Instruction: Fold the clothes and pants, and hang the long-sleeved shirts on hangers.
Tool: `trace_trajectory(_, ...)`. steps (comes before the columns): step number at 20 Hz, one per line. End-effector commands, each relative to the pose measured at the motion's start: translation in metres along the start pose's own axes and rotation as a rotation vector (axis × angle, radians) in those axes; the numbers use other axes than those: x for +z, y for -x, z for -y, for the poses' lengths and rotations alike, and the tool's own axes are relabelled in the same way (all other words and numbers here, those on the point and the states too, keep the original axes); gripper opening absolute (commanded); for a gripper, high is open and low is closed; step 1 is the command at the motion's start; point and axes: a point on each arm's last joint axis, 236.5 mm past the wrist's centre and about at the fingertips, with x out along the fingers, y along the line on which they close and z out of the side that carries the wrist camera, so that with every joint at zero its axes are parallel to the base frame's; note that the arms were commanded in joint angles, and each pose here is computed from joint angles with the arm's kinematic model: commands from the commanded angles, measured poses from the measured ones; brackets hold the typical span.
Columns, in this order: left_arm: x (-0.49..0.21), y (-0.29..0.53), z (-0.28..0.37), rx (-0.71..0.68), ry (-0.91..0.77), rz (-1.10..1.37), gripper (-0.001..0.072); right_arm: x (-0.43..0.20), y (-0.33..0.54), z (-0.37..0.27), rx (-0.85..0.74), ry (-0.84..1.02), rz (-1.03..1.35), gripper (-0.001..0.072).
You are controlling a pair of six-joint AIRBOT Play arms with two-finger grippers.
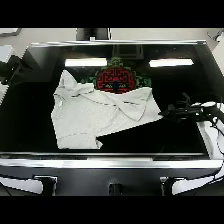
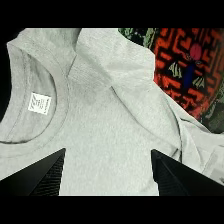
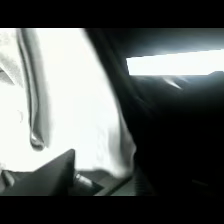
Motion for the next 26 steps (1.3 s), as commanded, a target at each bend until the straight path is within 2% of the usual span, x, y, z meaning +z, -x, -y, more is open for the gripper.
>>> trace_trajectory(1,-0.004,-0.001,0.003,0.000,0.003,-0.014,0.0613,0.004,-0.019,-0.002,-0.069,0.040,0.010,0.0281)
trace_trajectory(2,-0.007,-0.001,0.002,0.003,0.003,-0.027,0.0613,0.005,-0.019,-0.003,-0.063,0.037,0.015,0.0121)
trace_trajectory(3,-0.009,0.000,0.001,0.006,-0.003,-0.036,0.0613,0.005,-0.018,-0.005,-0.056,0.034,0.014,0.0059)
trace_trajectory(4,-0.013,0.001,-0.002,0.010,-0.017,-0.052,0.0613,0.002,-0.017,-0.007,-0.051,0.040,0.004,0.0038)
trace_trajectory(8,-0.044,0.006,-0.057,0.120,0.005,-0.160,0.0613,-0.001,-0.006,-0.022,-0.031,0.068,0.005,0.0037)
trace_trajectory(11,-0.097,-0.007,-0.105,0.122,0.092,-0.216,0.0613,-0.004,0.005,-0.036,-0.016,0.093,0.007,0.0037)
trace_trajectory(15,-0.207,-0.041,-0.145,0.020,0.249,-0.252,0.0613,-0.018,0.012,-0.052,0.029,0.104,-0.041,0.0037)
trace_trajectory(19,-0.291,-0.077,-0.150,-0.096,0.290,-0.311,0.0613,-0.031,0.016,-0.068,0.084,0.105,-0.088,0.0037)
trace_trajectory(22,-0.309,-0.093,-0.150,-0.134,0.296,-0.304,0.0612,-0.033,0.022,-0.075,0.091,0.113,-0.084,0.0036)
trace_trajectory(26,-0.303,-0.101,-0.161,-0.104,0.274,-0.257,0.0613,-0.036,0.028,-0.081,0.095,0.117,-0.086,0.0036)
